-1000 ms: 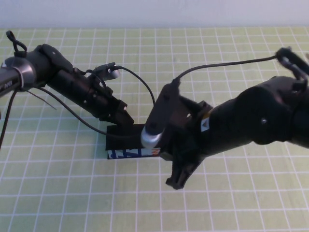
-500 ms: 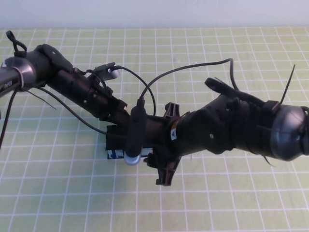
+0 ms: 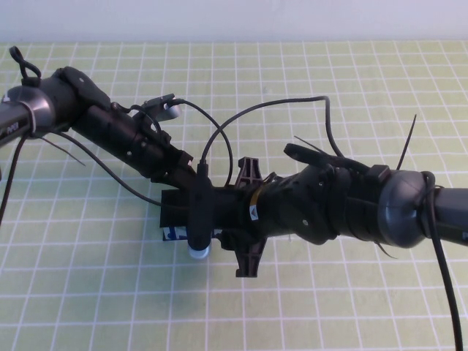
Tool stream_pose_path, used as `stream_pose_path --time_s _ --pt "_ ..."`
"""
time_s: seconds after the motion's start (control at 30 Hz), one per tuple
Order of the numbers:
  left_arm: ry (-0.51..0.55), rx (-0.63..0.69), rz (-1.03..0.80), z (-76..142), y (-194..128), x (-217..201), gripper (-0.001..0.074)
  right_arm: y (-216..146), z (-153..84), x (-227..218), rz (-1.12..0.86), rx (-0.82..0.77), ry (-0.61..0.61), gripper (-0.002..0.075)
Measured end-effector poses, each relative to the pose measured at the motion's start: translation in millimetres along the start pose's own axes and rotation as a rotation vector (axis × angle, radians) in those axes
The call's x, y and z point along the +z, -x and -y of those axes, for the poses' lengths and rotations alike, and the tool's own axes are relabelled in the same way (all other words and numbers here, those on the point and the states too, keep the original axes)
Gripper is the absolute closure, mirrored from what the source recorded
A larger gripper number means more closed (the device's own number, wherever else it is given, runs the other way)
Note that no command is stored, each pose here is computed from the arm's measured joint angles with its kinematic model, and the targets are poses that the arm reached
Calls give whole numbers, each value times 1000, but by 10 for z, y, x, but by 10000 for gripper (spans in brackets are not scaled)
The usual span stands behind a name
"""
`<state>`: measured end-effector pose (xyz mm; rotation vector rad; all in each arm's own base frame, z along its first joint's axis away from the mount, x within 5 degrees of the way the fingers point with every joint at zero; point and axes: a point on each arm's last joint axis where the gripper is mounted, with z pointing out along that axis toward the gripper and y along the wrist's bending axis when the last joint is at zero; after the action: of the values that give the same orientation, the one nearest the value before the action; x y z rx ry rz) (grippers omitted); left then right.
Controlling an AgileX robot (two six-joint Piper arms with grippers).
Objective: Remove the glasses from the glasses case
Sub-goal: Pick up the glasses from the glasses case
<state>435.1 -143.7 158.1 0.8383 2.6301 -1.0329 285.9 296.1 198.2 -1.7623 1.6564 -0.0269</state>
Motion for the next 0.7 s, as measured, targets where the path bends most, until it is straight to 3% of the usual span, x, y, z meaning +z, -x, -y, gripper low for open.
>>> stream_pose_path --time_s 0.27,0.7 --pt "0 0 0 0 0 0 739 -41 -24 94 -14 -23 4 449" --pt "-3 -1 -4 -2 -5 6 739 -46 10 94 -9 -71 -24 593"
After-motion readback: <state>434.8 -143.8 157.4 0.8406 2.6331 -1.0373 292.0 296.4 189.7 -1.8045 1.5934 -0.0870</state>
